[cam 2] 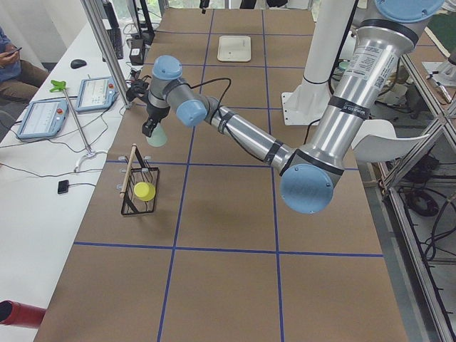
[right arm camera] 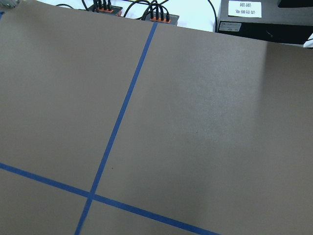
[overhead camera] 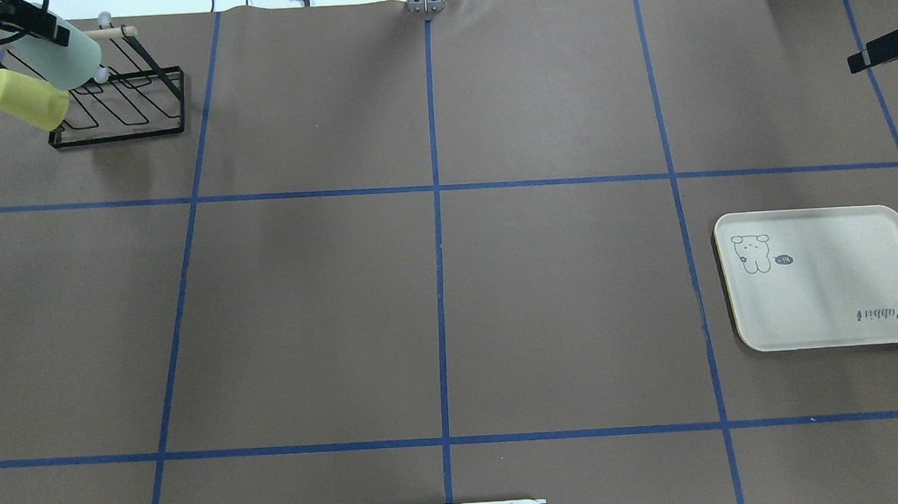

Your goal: Left arm grabs green cup and hands to right arm on tray

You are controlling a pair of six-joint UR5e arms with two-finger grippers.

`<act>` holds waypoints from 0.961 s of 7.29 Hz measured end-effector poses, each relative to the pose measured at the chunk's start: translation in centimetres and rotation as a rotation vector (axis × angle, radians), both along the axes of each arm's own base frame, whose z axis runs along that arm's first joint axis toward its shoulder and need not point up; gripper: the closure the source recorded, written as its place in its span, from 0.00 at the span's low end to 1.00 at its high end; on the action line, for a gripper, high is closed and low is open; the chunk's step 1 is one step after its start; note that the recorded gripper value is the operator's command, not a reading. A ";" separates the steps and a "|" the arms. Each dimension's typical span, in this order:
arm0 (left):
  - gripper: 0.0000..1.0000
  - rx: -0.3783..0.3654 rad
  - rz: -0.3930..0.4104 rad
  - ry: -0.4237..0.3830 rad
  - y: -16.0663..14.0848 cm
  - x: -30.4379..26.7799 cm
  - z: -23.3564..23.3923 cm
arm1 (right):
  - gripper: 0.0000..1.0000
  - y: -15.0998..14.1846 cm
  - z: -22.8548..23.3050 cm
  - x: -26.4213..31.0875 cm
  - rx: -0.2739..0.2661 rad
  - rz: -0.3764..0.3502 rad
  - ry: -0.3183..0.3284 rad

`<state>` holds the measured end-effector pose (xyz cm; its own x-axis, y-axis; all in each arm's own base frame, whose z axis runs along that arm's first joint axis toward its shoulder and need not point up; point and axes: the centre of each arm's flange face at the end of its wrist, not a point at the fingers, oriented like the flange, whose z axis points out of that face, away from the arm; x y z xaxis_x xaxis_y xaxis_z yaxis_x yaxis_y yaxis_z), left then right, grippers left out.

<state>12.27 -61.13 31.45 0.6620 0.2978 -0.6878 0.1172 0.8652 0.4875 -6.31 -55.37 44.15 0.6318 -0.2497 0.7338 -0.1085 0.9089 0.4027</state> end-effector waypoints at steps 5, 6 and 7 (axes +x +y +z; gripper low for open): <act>0.88 -0.022 -0.068 0.195 1.6 3.5 -6.1 | 0.00 -0.2 -8.3 -6.3 -0.020 0.085 -0.248; 0.89 -0.047 -0.076 0.277 2.4 5.6 -7.9 | 0.00 0.3 -10.5 -8.0 -0.013 0.086 -0.321; 0.89 -0.075 -0.089 0.360 3.1 7.1 -9.9 | 0.00 1.1 -12.2 -9.5 -0.008 0.083 -0.408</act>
<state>19.35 -58.05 21.55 0.3950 0.1904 -0.8987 0.3456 0.8756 0.3374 -15.76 -54.24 31.95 0.3067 -0.2032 0.9298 -0.3306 0.8934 0.3043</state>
